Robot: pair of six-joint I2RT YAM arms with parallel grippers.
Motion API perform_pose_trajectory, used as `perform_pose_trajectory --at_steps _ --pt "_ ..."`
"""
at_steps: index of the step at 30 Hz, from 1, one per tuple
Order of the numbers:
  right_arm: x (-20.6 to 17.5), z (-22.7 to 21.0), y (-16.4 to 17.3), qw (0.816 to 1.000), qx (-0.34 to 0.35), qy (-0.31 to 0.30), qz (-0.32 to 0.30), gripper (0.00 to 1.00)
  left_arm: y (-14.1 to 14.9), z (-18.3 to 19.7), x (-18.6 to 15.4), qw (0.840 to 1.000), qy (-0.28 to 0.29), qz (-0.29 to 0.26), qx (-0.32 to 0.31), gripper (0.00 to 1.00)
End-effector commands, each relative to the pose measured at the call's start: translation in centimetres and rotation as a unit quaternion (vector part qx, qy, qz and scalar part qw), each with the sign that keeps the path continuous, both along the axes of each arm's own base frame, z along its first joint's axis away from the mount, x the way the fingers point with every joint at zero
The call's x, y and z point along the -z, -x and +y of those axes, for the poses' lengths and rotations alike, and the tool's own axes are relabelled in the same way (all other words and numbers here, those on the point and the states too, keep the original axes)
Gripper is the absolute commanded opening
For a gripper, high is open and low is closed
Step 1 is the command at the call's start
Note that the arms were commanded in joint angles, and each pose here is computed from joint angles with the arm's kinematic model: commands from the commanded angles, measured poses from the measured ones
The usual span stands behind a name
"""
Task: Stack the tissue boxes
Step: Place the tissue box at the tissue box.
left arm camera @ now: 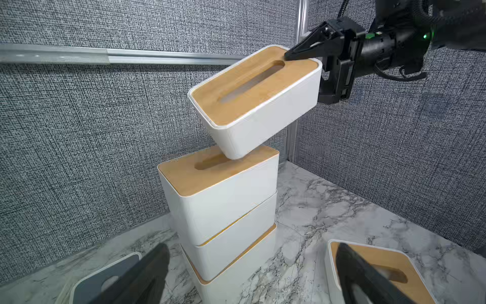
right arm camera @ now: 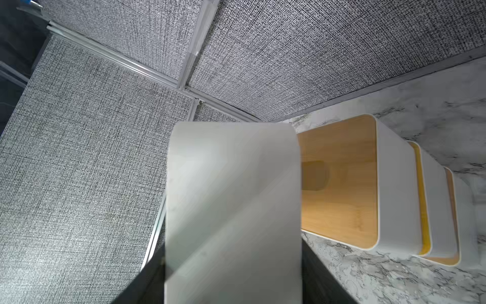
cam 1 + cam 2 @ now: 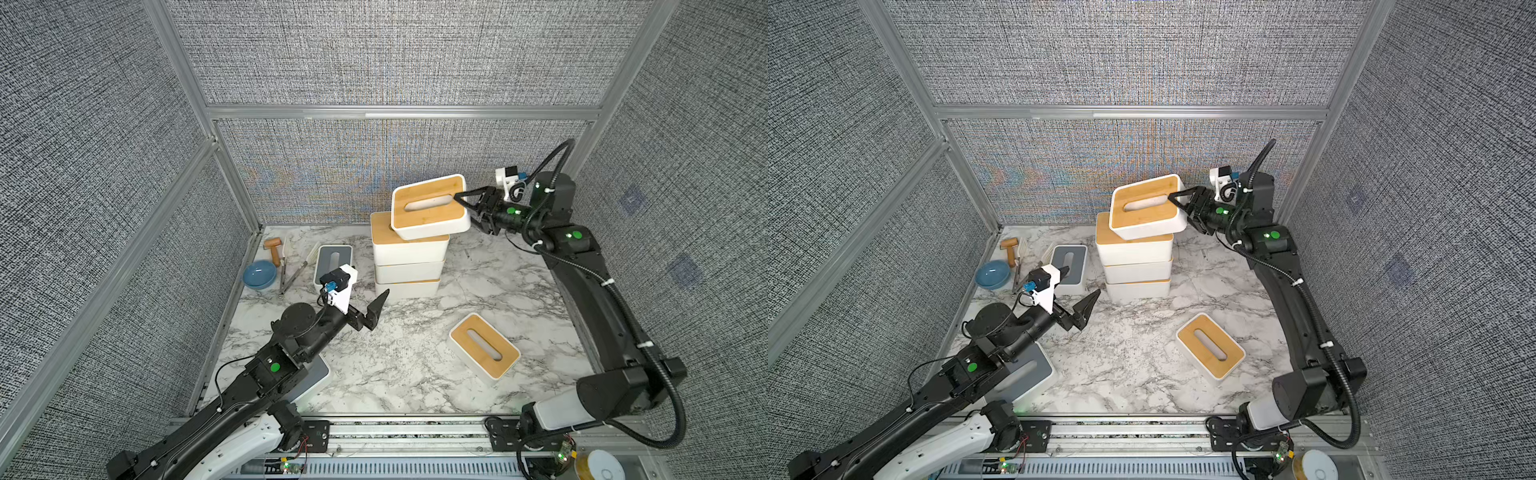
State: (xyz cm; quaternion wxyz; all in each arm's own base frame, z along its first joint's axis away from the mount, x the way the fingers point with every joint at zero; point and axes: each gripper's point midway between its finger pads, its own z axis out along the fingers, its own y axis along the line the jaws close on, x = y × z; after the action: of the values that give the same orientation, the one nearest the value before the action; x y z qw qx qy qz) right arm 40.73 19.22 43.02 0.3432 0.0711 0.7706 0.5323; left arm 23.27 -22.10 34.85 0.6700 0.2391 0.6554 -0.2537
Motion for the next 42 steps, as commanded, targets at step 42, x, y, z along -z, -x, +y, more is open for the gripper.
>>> perform_pose_trajectory --at_steps 42 --pt "4.1 3.3 -4.3 0.997 -0.068 -0.022 0.044 0.54 -0.4 -0.9 -1.8 1.0 0.0 -0.008 0.011 0.99"
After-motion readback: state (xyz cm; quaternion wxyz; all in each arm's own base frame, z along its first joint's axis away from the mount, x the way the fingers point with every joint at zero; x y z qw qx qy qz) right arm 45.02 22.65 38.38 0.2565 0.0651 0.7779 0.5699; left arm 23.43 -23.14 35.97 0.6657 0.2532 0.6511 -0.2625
